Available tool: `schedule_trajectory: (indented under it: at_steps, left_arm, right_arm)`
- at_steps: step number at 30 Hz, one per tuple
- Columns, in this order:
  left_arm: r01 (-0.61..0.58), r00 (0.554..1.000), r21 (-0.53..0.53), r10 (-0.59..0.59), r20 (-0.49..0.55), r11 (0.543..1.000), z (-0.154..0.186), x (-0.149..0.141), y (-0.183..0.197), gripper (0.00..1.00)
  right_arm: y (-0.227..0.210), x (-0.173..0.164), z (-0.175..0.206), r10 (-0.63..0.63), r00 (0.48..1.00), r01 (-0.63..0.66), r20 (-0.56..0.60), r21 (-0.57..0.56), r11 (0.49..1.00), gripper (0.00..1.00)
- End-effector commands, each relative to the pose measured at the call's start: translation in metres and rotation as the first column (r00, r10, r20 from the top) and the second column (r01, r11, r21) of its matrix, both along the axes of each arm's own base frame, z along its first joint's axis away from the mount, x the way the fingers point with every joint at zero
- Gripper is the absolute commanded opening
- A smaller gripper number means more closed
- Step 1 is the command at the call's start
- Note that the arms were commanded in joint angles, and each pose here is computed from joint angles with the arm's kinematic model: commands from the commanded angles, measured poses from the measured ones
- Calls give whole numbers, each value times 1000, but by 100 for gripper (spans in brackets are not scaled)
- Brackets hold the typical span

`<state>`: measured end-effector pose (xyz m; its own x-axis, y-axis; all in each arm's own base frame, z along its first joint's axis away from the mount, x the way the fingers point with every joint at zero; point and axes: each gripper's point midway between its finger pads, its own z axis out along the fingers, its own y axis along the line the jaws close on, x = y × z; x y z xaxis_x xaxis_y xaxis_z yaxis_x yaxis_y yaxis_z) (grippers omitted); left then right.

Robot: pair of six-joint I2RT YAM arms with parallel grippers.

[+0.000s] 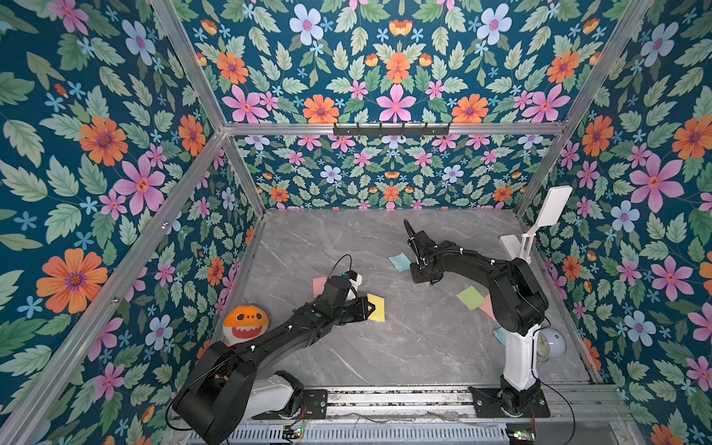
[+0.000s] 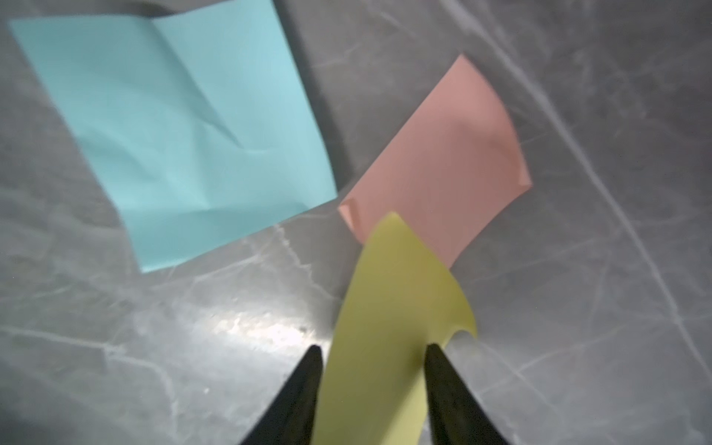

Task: Tear off pages from different memo pads
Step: Place the paper at the center of the board, then place the memo pad at the center of the board.

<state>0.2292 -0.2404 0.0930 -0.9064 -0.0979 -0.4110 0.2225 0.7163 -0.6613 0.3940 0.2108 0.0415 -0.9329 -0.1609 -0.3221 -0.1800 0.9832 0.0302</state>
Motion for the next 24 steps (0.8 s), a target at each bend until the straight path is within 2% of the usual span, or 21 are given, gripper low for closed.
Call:
schedule_trajectory:
  at_steps: [1,3,5,8,11,15,17,19,21,22,24]
  left_arm:
    - [-34,993,0,33,-110,999,-11,-20,11,0]
    - [-55,992,-21,53,-113,998,-9,-26,15,0]
    - [-76,992,-27,72,-104,997,-7,-28,20,0]
    - [-84,994,-41,81,-71,996,-2,-29,24,0]
    - [-76,997,-67,73,-39,995,4,-27,21,0]
    - [-58,998,-88,54,-42,994,2,-27,17,0]
    - [-36,999,-139,32,-28,990,10,-25,9,0]
    - [-19,1000,-224,20,0,974,24,-22,2,0]
    - [-3,1000,-279,8,14,960,30,-19,-3,0]
    - [6,1000,-292,-1,18,956,32,-17,-5,0]
    - [27,1000,-307,-24,16,951,32,-16,-9,0]
  right_arm:
    - [18,-20,17,38,997,-28,-68,141,990,59]
    - [24,-24,24,53,996,-38,-71,200,979,62]
    - [18,-25,30,35,997,-21,-74,182,983,64]
    - [3,-22,50,-24,1000,23,5,148,989,63]
    - [26,-40,68,-12,1000,14,-9,307,952,58]
    - [86,-96,71,89,989,-8,-115,566,824,56]
    - [114,-122,82,146,977,3,-152,702,712,59]
    - [136,-136,88,198,961,46,-193,818,573,61]
    - [141,-139,89,196,959,84,-204,868,489,64]
    - [141,-140,92,194,961,88,-196,884,460,65]
    - [140,-143,96,192,964,84,-185,893,442,65]
